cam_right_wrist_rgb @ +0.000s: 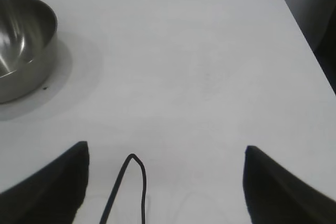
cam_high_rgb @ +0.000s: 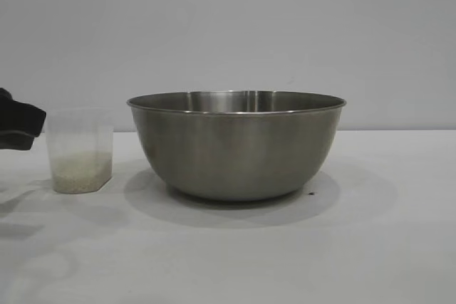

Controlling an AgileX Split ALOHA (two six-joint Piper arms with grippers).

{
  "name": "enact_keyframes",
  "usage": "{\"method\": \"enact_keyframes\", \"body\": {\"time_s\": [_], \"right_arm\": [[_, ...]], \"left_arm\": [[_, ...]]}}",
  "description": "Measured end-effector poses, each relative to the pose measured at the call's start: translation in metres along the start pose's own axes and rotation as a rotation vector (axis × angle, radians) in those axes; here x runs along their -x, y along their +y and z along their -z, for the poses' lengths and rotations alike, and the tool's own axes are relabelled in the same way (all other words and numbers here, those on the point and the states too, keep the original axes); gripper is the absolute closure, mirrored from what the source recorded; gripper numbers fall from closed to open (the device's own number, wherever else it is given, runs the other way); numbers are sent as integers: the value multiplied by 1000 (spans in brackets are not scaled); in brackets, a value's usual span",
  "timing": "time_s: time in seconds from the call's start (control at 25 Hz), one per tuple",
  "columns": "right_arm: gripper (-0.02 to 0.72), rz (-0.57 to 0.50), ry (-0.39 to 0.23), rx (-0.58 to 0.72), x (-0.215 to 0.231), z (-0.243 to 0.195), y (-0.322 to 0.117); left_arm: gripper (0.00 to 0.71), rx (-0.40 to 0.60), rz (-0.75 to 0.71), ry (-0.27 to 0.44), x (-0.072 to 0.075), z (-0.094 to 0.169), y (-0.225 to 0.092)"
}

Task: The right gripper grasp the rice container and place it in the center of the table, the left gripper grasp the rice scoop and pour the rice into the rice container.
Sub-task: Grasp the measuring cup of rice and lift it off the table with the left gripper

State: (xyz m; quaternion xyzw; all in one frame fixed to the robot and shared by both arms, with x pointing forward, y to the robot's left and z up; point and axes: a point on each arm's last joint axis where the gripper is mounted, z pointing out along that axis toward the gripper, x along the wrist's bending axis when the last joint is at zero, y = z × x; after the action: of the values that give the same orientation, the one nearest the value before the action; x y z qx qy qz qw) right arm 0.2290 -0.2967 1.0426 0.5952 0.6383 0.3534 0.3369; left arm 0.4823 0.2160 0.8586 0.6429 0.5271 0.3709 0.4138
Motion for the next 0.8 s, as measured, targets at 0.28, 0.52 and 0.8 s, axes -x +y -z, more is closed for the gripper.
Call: {"method": "enact_keyframes", "body": {"time_s": [0.28, 0.52, 0.8], "right_arm": [[166, 0, 0, 0, 0, 0, 0], [166, 0, 0, 0, 0, 0, 0], [166, 0, 0, 0, 0, 0, 0]], "left_arm": [[485, 14, 17, 28, 0, -10, 2], [485, 23, 0, 39, 2, -21, 3], [554, 24, -61, 27, 6, -33, 0]]}}
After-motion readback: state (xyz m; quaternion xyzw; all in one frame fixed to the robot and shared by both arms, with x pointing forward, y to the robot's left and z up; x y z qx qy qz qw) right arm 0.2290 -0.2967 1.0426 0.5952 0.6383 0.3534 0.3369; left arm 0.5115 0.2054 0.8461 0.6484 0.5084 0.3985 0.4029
